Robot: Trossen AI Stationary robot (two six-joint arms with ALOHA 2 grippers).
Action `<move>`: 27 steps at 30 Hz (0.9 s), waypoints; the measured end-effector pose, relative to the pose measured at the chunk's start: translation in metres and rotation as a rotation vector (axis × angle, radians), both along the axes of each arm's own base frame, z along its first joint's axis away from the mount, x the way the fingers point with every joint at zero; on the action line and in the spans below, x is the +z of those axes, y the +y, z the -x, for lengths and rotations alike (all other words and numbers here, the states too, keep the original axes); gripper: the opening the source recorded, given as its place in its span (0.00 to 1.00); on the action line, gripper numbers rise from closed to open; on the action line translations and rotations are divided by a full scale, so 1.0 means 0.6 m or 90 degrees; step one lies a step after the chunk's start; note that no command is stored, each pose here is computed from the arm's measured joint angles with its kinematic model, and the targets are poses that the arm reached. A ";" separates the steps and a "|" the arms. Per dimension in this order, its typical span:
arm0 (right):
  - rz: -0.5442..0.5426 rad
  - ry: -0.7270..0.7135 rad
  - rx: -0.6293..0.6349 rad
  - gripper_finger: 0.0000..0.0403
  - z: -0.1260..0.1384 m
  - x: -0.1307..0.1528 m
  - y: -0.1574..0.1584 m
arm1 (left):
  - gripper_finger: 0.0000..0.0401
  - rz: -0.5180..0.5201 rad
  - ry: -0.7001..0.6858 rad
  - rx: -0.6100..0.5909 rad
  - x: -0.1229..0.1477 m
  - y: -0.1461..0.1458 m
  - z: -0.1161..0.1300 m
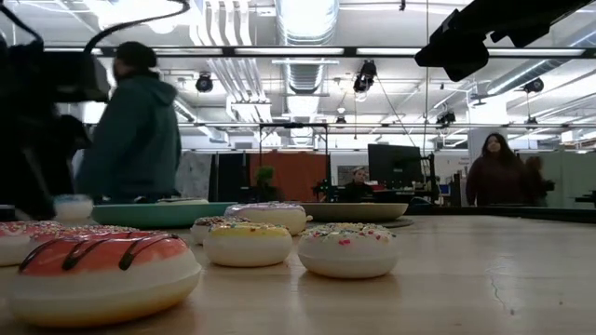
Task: Pick & Place donuts
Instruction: Put the small blue donut on the brown plate
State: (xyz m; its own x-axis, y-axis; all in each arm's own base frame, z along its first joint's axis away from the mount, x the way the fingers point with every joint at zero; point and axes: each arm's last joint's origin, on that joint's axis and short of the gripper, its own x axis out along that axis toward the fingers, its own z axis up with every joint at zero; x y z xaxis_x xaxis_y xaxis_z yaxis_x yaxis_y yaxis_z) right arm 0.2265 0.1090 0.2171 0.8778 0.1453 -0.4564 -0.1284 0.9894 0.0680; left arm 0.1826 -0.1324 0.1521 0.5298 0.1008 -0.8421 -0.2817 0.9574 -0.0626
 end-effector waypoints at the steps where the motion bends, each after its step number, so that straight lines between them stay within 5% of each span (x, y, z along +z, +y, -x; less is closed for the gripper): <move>1: 0.000 0.000 0.000 0.57 0.000 0.000 0.000 | 0.49 -0.006 -0.008 -0.005 0.006 -0.002 -0.004; 8: 0.002 0.004 0.000 0.57 0.000 -0.001 0.000 | 0.49 -0.093 -0.053 -0.032 0.052 0.015 -0.048; 16: 0.004 0.016 0.000 0.57 0.003 -0.004 0.001 | 0.49 -0.209 -0.103 -0.036 0.120 0.109 -0.132; 27: 0.007 0.014 0.006 0.57 0.004 -0.004 0.004 | 0.49 -0.187 -0.256 -0.023 0.164 0.281 -0.190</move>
